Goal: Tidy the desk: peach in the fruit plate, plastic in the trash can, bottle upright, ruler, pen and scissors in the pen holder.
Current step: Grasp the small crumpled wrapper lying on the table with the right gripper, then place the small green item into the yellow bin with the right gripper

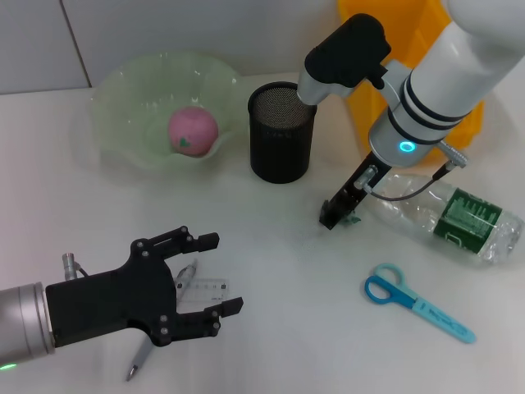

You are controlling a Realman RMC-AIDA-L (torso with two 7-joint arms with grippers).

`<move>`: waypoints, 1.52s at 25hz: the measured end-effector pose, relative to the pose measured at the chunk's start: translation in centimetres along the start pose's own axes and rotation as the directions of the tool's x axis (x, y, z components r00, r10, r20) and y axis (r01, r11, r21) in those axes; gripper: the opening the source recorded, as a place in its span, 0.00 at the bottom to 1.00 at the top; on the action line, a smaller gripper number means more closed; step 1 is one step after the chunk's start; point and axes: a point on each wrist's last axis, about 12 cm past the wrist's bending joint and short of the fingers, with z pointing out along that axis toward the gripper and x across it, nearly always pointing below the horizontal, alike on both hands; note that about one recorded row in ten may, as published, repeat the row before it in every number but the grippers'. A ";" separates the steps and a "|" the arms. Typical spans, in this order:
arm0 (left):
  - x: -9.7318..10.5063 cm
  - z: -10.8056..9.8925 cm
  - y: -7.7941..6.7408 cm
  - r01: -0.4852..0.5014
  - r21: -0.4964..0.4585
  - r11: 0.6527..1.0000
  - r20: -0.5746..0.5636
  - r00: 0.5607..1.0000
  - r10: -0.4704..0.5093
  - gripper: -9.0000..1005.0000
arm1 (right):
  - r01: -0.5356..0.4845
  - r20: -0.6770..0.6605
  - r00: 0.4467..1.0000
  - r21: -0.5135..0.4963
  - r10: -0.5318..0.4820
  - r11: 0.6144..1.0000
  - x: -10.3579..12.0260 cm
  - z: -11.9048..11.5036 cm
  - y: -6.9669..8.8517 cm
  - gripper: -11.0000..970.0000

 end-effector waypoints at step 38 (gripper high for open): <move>-0.4 0.3 0.2 -0.010 0.021 1.000 0.013 1.000 0.010 0.82 | -0.122 0.255 0.961 0.043 0.107 0.992 2.3 -9.3 -3.1 0.31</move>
